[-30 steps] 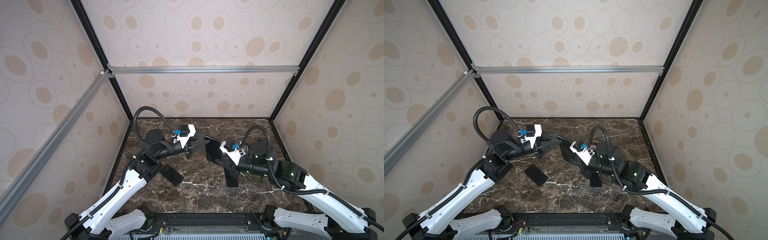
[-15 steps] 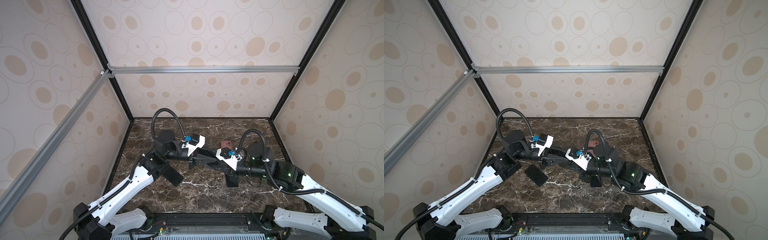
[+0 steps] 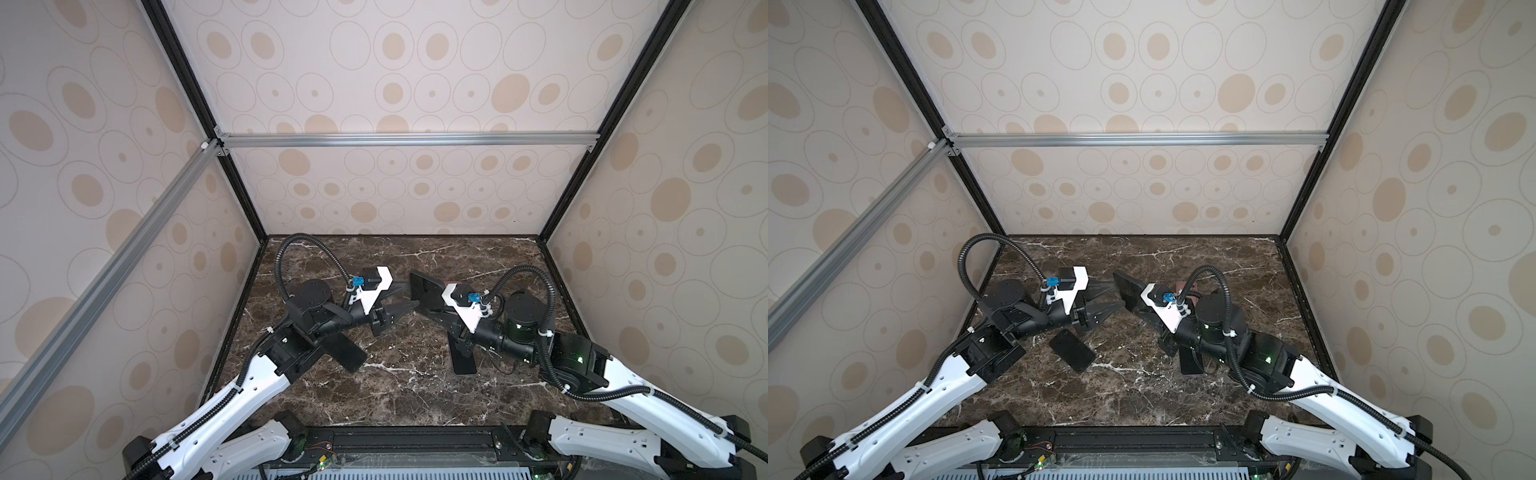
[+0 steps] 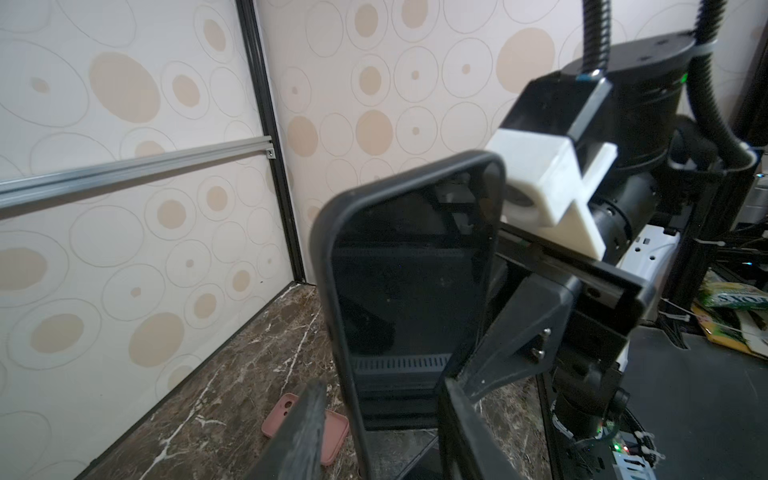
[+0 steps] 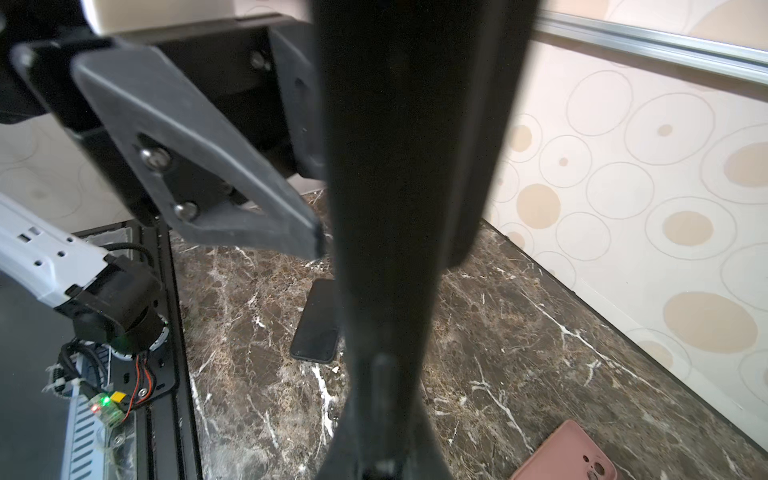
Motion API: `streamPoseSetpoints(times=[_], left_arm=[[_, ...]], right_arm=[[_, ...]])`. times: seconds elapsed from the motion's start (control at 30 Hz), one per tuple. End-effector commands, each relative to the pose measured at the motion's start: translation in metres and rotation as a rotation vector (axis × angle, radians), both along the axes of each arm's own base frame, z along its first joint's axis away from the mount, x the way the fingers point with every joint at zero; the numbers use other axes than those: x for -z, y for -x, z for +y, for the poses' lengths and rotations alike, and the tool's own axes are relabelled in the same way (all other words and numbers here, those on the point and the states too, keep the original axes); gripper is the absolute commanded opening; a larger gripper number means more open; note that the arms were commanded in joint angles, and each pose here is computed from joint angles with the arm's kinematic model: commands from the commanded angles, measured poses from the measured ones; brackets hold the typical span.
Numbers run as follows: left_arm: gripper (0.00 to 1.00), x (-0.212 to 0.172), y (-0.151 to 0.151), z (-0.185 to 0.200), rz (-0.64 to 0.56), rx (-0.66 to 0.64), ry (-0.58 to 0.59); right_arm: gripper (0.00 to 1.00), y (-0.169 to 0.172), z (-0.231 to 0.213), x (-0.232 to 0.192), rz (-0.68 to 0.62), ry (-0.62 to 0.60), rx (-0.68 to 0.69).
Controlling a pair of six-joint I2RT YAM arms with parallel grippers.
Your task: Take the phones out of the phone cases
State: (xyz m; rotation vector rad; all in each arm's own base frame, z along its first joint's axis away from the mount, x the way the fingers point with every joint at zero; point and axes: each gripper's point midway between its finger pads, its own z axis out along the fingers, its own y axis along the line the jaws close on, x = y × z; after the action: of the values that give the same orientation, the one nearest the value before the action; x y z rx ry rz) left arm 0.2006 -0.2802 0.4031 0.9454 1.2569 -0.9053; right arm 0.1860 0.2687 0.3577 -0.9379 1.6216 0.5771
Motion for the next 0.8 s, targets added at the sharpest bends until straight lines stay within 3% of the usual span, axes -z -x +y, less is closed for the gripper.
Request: streamPoseSetpoints(times=[0.0, 0.2, 0.43, 0.77], left_arm=[[0.43, -0.034, -0.004, 0.014, -0.029, -0.074, 0.112], [0.51, -0.030, 0.006, 0.006, 0.038, 0.044, 0.150], [0.53, -0.023, 0.005, -0.001, 0.158, 0.137, 0.222], [0.56, -0.023, -0.002, 0.000, 0.203, 0.139, 0.255]], right_arm=[[0.00, -0.009, -0.010, -0.032, -0.020, -0.135, 0.070], [0.00, -0.017, -0.018, -0.046, 0.120, -0.334, -0.006], [0.00, -0.017, -0.019, -0.066, 0.233, -0.543, -0.208], [0.00, -0.005, -0.009, -0.079, 0.249, -0.589, -0.355]])
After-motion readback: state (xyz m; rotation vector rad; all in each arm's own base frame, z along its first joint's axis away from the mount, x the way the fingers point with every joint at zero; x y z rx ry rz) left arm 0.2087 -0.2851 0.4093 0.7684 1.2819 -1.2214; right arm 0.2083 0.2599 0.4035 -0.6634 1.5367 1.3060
